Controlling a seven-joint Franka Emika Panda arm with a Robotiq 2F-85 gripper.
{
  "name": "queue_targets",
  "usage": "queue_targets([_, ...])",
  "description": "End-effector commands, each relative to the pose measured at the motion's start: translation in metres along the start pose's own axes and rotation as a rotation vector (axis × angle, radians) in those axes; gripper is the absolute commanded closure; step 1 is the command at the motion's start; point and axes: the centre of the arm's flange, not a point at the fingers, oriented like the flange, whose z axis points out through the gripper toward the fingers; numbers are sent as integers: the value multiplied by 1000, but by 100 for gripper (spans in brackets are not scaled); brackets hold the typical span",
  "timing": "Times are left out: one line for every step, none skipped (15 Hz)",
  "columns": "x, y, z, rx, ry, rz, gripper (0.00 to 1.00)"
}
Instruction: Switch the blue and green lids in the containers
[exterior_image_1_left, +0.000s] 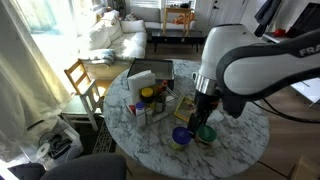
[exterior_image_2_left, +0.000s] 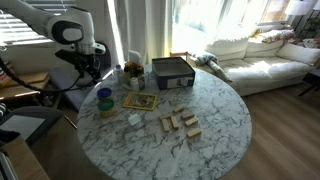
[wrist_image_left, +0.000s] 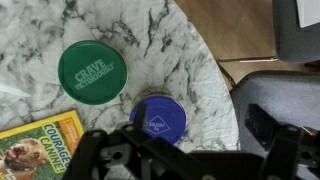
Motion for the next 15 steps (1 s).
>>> queue_targets([34,32,20,127,-10,-29,0])
queue_targets([41,39,27,142,-5,-33,0])
queue_targets([45,45,35,128,-3,-30,0])
queue_targets([49,49,43,150,-4,-32,0])
queue_targets([53,54,51,145,1,-27,0])
queue_targets([57,57,58,161,-1,-21,0])
queue_targets([60,60,64,165,2,-13,0])
queue_targets([63,61,67,179,8,-12,0])
queue_targets([66,64,72,180,12,-11,0])
queue_targets([68,68,78,188,8,-8,0])
queue_targets([70,72,82,193,2,-2,0])
queue_targets([71,76,87,194,-5,0,0])
queue_targets([72,78,91,194,-11,1,0])
queue_targets([73,82,95,198,-15,2,0])
queue_targets([74,84,98,196,-20,4,0])
